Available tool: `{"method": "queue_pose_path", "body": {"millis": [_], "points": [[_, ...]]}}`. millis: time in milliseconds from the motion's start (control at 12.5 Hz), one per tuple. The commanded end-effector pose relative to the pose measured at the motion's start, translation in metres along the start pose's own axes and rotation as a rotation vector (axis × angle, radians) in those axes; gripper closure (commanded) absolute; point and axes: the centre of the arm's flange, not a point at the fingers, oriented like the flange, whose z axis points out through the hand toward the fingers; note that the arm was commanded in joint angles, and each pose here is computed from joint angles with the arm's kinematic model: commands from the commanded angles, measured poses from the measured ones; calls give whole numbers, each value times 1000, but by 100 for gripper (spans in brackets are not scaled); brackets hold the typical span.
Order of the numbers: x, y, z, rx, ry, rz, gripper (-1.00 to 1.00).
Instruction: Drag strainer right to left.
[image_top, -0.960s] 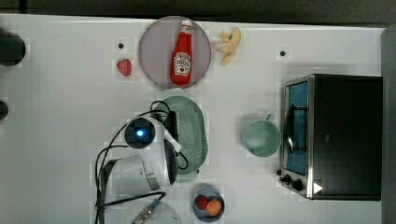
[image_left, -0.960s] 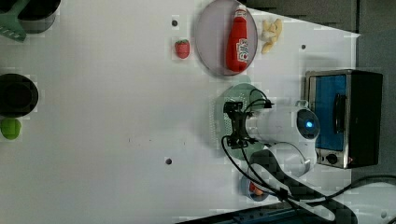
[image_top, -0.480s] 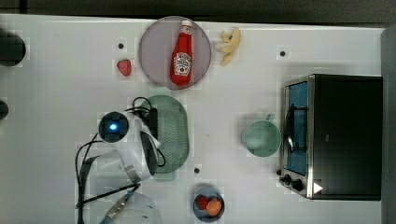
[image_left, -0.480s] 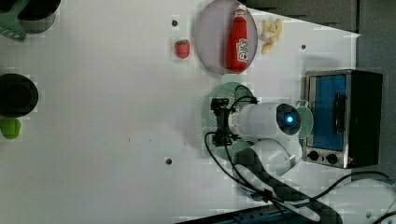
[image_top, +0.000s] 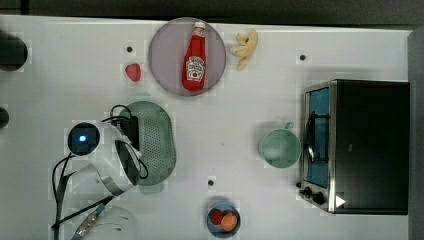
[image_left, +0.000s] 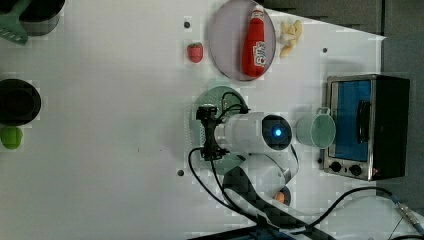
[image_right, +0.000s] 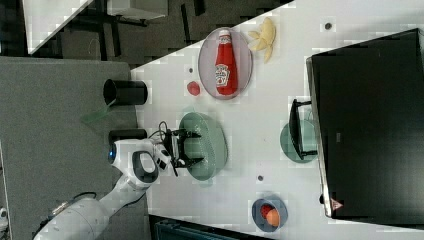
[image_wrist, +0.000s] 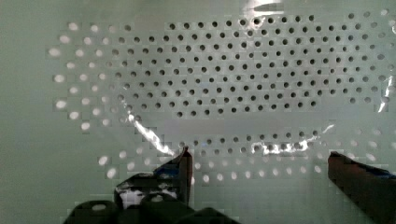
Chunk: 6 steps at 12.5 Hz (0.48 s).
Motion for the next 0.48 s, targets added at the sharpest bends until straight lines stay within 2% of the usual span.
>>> {"method": "queue_pose_path", "body": {"millis": [80,480], "points": [[-23,-19,-8,-6,-35,87,-100],[-61,-26,-8,-15,-87,105,-100]]}}
